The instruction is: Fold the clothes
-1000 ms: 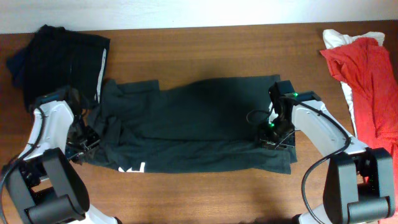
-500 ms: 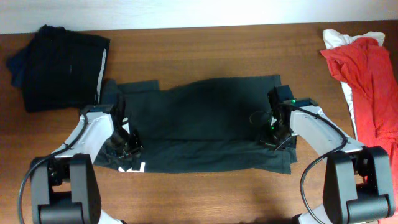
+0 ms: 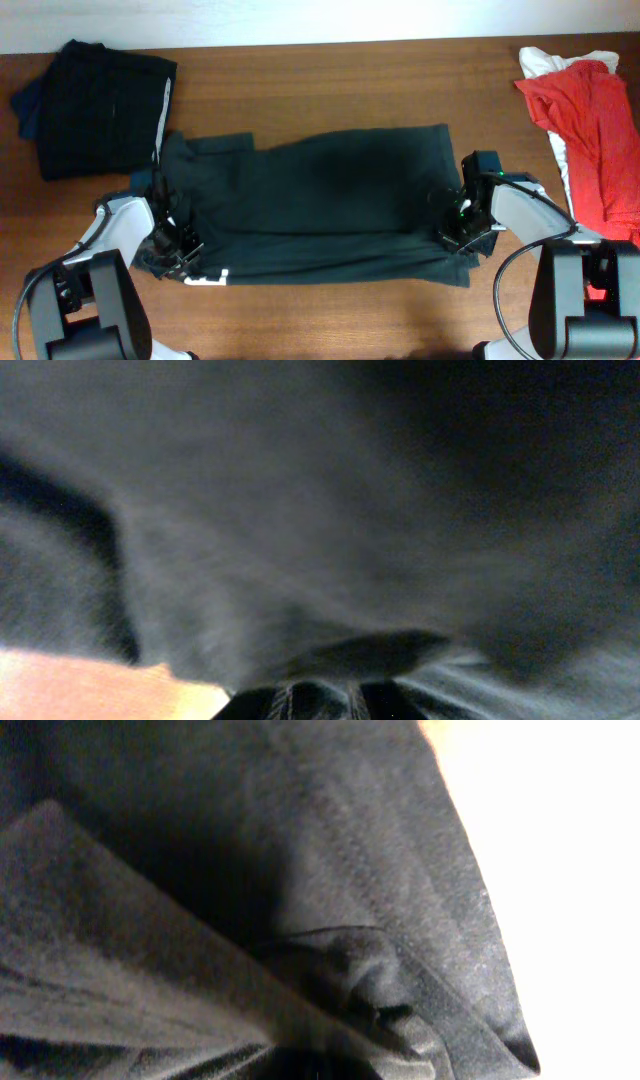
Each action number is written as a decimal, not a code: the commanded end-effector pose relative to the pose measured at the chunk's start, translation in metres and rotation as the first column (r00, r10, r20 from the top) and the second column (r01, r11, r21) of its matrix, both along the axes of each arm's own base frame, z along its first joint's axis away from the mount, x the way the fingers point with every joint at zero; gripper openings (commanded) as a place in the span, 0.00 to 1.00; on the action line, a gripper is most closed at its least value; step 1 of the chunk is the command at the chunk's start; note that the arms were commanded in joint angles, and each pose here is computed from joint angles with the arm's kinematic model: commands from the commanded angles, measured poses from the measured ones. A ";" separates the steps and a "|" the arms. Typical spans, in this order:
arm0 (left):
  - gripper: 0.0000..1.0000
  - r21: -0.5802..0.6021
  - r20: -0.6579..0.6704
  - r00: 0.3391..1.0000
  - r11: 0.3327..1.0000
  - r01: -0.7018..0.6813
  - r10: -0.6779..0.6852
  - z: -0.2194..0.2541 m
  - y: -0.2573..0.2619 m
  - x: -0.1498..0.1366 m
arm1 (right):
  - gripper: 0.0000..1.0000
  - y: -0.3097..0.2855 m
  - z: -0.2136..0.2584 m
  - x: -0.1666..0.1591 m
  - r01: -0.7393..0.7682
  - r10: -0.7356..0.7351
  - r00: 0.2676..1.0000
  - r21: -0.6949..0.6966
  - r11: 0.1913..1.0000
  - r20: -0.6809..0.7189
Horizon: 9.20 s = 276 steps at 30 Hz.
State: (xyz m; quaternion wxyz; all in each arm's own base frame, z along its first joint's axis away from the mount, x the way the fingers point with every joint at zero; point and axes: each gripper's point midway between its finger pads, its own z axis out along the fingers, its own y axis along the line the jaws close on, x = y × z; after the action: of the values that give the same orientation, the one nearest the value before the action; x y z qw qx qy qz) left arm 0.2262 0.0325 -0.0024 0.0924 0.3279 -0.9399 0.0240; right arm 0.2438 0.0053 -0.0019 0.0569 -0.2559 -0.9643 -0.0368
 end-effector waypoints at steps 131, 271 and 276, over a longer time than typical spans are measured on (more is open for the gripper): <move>0.01 0.291 0.257 0.544 0.601 0.745 -0.799 0.000 -0.102 0.268 | 0.04 -0.034 -0.003 0.229 -0.197 0.236 0.948 -0.189 0.962 0.213; 0.99 -0.082 0.124 0.756 0.752 0.654 -0.643 0.114 -0.108 0.060 | 0.25 -0.004 -0.008 -0.022 0.026 -0.021 1.000 0.360 0.932 -0.019; 0.99 -0.080 0.127 0.755 0.752 0.654 -0.643 0.114 -0.108 0.061 | 0.04 -0.014 -0.001 -0.014 0.029 -0.024 1.000 0.321 0.947 -0.020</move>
State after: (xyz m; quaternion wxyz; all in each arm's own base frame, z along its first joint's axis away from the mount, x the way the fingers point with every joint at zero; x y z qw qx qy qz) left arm 0.2887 -0.0736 0.1061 0.0810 -0.0203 -0.9950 0.0543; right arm 0.2298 -0.0038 -0.0021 0.0934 -0.2535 -0.9421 -0.1985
